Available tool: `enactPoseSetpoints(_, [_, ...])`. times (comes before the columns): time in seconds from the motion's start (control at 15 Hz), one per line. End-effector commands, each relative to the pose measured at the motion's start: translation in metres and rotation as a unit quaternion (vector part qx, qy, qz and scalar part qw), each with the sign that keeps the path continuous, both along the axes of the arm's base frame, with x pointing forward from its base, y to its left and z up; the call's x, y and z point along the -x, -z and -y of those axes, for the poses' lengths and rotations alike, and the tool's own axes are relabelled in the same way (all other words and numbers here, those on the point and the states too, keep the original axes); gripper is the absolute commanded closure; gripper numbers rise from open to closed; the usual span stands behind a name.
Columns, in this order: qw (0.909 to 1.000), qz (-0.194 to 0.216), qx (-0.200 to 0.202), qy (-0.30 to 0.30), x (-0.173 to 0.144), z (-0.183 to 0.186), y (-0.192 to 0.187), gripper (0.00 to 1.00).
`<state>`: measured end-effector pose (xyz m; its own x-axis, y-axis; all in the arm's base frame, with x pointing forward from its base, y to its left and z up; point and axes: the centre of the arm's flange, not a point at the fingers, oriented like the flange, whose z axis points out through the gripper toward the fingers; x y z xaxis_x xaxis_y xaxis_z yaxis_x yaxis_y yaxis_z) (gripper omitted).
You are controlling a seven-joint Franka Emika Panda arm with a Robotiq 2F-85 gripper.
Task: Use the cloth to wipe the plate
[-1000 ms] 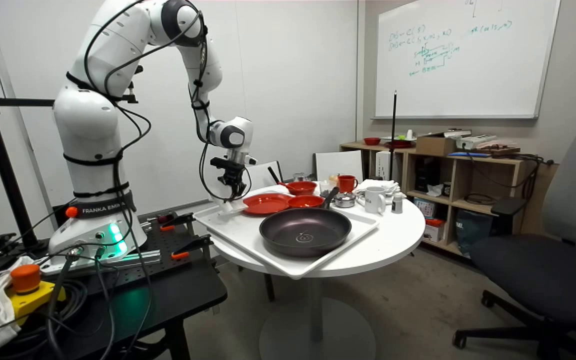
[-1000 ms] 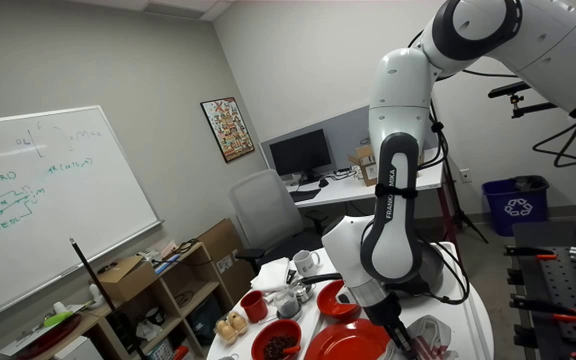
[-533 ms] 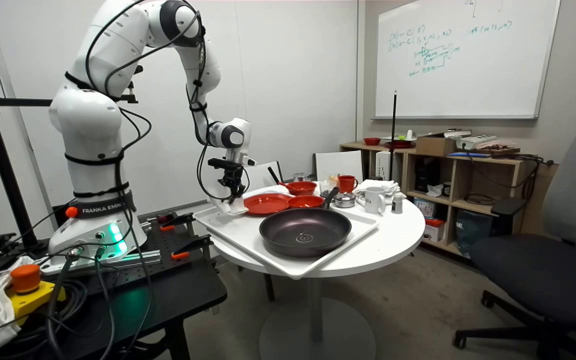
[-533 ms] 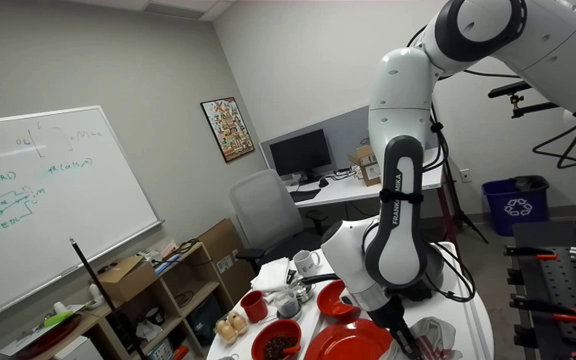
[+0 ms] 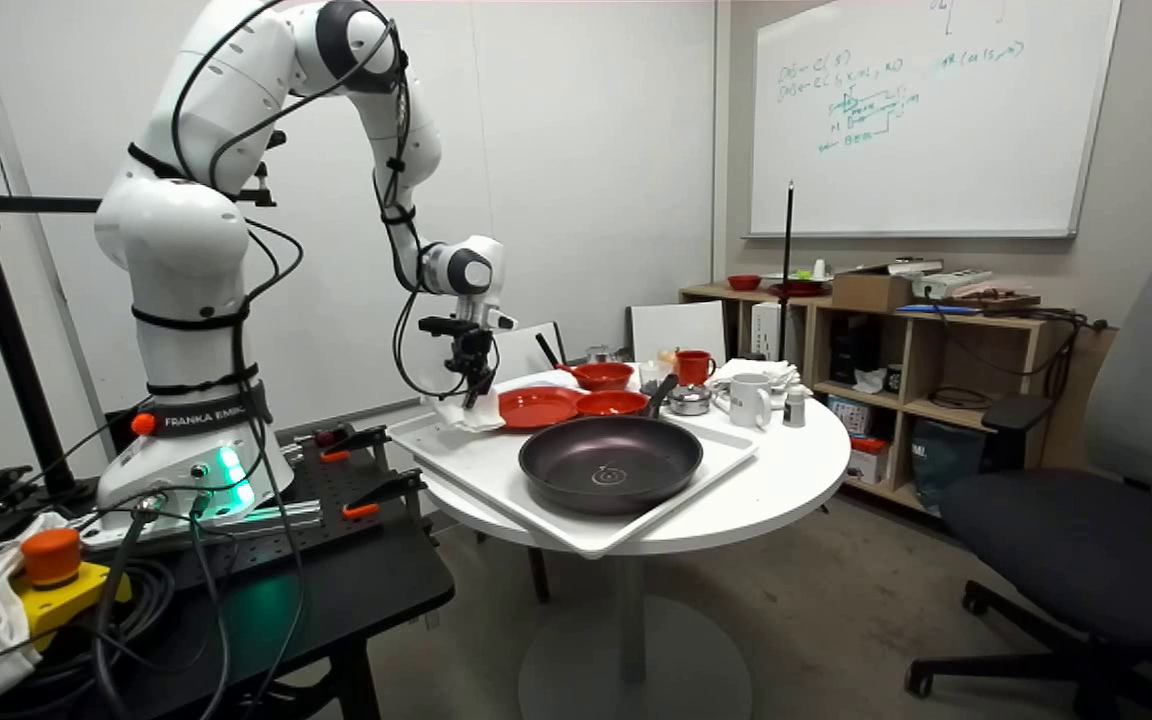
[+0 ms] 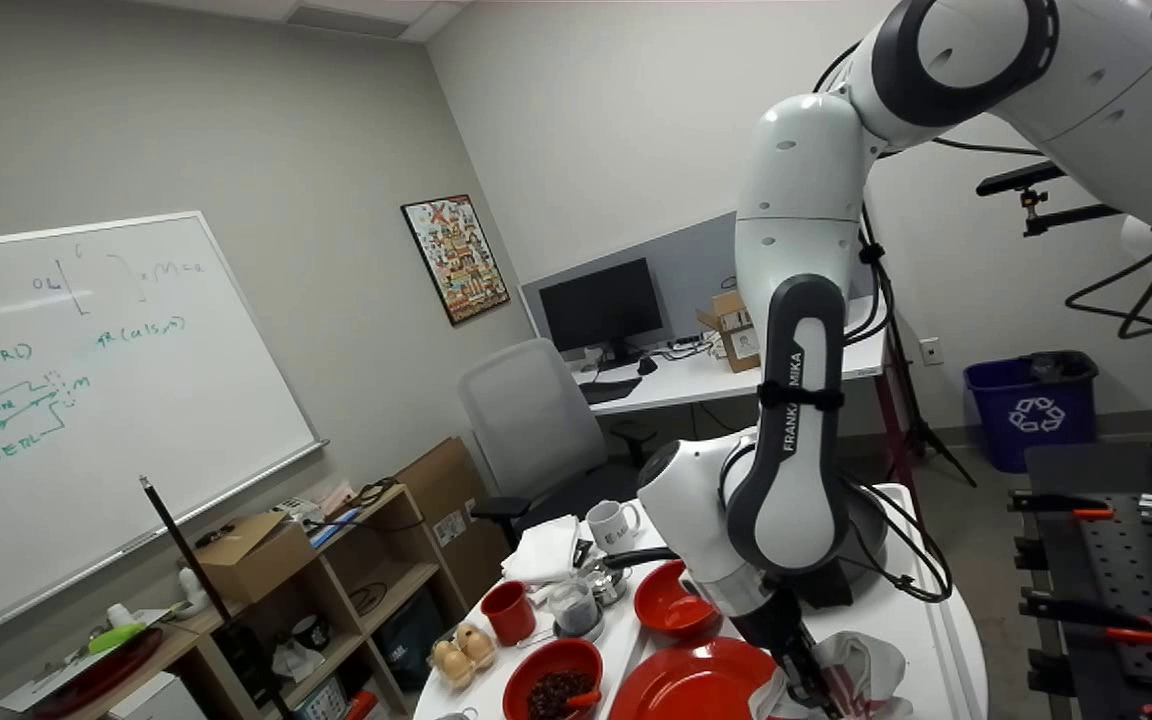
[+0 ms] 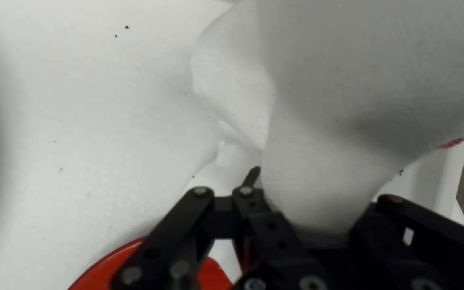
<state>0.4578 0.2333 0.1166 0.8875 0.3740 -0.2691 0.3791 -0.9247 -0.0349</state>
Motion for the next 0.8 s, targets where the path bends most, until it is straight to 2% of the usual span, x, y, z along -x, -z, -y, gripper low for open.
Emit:
enactPoseSetpoints(0.0, [0.9987, 0.003, 0.038, 0.032, -0.0029, 0.0044, -0.0095, 0.89])
enactPoseSetpoints(0.2, [0.9972, 0.004, 0.054, 0.052, -0.0035, 0.0103, -0.0113, 0.89])
enactPoseSetpoints(0.27, [0.9967, 0.003, 0.059, 0.055, -0.0029, 0.0116, -0.0114, 0.8])
enactPoseSetpoints(0.33, [0.9963, 0.001, 0.063, 0.058, -0.0022, 0.0123, -0.0114, 0.57])
enactPoseSetpoints(0.47, [0.9961, -0.009, 0.064, 0.06, 0.0001, 0.0134, -0.0117, 0.47])
enactPoseSetpoints(0.73, [0.996, -0.025, 0.066, 0.055, 0.0056, 0.0138, -0.0107, 0.17])
